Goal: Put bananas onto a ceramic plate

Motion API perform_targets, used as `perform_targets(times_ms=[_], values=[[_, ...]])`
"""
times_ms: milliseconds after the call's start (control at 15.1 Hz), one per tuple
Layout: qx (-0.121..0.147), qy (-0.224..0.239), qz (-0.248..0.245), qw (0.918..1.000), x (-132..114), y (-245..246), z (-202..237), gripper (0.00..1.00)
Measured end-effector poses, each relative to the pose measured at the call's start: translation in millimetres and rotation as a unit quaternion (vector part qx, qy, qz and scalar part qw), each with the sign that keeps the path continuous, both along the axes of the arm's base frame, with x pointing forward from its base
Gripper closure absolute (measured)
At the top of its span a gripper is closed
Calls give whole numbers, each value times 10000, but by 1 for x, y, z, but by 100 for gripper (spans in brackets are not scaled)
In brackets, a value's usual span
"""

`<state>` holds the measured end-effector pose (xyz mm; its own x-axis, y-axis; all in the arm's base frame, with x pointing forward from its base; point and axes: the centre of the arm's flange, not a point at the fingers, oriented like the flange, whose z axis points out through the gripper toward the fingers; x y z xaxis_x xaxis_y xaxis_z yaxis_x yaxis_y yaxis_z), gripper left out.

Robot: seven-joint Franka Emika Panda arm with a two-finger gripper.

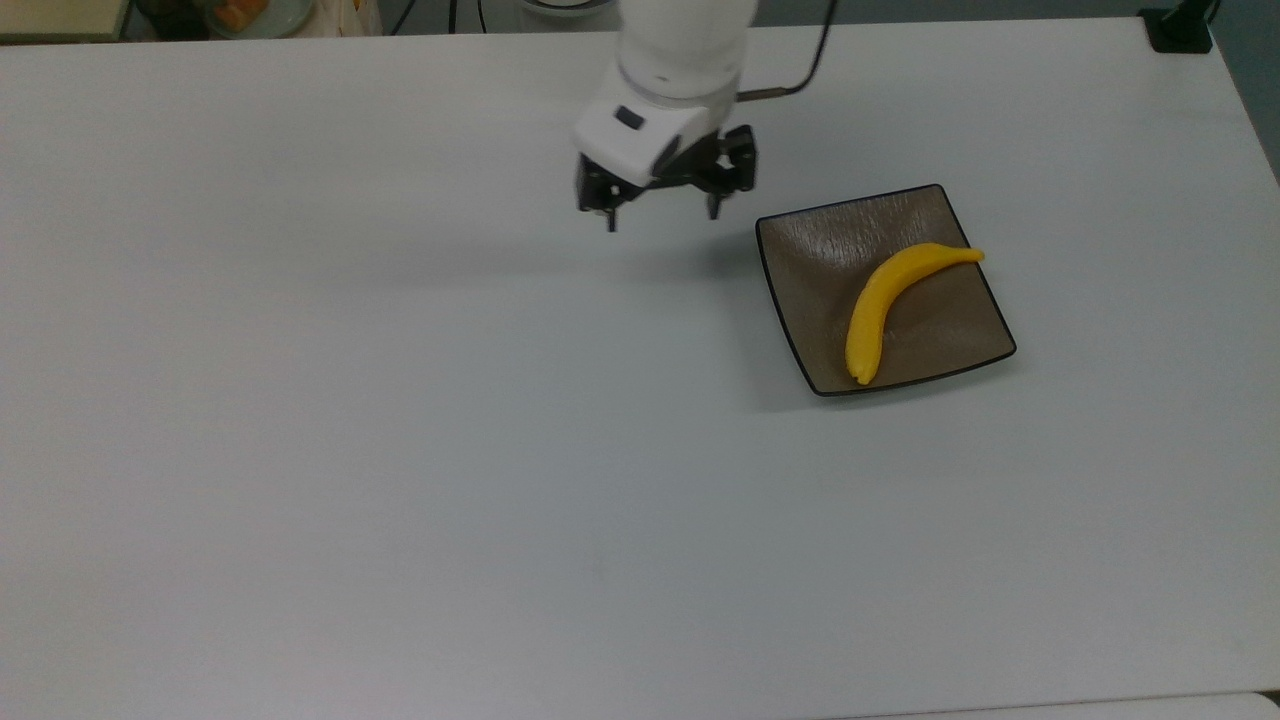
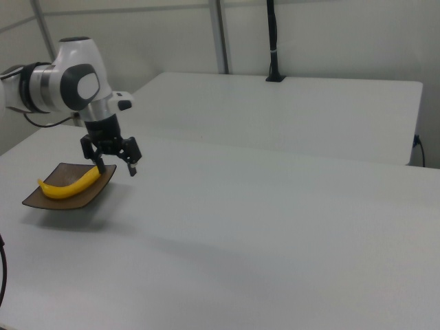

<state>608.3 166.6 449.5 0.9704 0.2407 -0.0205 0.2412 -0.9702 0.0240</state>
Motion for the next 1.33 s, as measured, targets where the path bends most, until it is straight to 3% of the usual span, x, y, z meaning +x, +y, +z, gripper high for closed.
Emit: perform_targets(times_ms=[464,663,1327], values=[[-127,-304,-638,9974,-20,-102,62,0],[127,-418,-953,9945,-31,-132,83,0],[197,-260,-755,9966,-37,-145,70,0]])
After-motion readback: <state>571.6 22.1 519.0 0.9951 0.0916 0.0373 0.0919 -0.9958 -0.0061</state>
